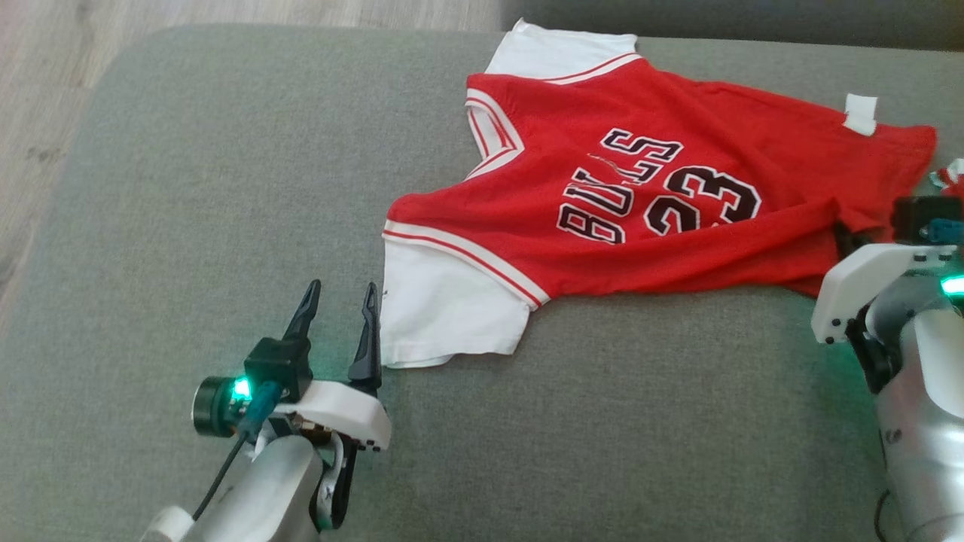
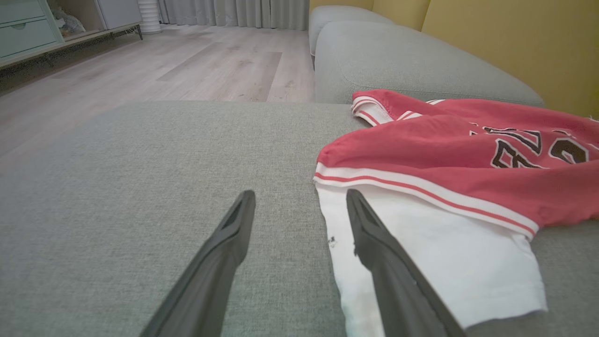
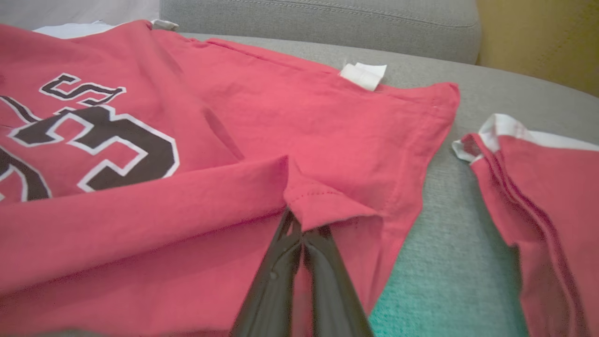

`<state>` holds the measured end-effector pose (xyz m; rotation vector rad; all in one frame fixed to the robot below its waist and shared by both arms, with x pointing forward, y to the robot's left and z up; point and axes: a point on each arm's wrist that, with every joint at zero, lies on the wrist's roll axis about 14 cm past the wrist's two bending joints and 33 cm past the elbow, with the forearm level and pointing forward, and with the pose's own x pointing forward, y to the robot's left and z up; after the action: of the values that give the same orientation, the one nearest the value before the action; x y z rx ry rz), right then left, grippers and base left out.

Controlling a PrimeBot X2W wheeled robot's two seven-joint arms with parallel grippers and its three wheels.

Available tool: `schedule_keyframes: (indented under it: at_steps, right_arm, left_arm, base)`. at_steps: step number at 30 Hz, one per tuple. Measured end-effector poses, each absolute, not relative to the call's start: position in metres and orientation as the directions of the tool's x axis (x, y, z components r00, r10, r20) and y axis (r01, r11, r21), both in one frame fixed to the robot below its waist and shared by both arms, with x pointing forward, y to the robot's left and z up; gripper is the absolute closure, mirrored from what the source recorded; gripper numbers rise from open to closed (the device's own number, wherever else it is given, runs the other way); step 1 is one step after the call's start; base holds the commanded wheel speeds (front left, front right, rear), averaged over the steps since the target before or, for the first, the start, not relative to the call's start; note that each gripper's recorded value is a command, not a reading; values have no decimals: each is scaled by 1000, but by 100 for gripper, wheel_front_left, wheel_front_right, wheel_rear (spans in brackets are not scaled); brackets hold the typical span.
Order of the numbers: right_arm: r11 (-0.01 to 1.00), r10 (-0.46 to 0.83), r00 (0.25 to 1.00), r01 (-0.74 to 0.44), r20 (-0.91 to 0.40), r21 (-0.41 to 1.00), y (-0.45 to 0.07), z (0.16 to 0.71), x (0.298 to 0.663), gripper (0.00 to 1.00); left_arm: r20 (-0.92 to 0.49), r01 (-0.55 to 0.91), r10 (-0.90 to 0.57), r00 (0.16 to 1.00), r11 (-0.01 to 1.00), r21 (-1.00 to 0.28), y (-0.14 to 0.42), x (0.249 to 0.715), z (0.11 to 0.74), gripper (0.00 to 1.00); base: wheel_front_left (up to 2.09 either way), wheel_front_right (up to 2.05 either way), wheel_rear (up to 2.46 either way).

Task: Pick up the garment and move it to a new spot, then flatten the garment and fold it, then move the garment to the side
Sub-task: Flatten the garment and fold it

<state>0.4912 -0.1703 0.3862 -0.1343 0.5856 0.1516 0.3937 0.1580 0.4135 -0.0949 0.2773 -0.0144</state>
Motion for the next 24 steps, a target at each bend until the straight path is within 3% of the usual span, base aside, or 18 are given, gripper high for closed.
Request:
schedule_keyframes:
  at_steps: [3,4,5,6,10,15,24]
  right_arm:
    - [977,109,811,-193,-574,-87,-166,379,496,100]
    - [976,110,810,-196,-576,-90,-166,378,497,91]
    - [976,110,810,-199,-576,-93,-165,376,498,6]
    - [974,108,811,-201,-575,-101,-166,376,499,0]
    - [976,102,834,-190,-543,-109,-170,380,504,0]
    - [981,124,915,-171,-385,-90,-165,413,515,0]
    - [994,99,982,-90,-163,58,-160,460,500,0]
  left_arm:
    - [-276,-7,-19,961,996,-94,161,394,412,0]
    - [-278,-9,-18,960,996,-93,161,395,411,0]
    - [-278,-9,-17,960,996,-93,161,395,411,0]
    - [-278,-9,-17,960,996,-93,161,396,411,0]
    - [-276,-6,-20,961,996,-93,160,398,411,0]
    - [-264,14,-39,964,995,-95,153,401,414,0]
    - [-218,55,-76,973,993,-103,138,407,431,0]
  base:
    - [0,0,0]
    - [0,0,0]
    - [0,0,0]
    - [0,0,0]
    - [0,0,0]
    - [0,0,0]
    - [0,0,0]
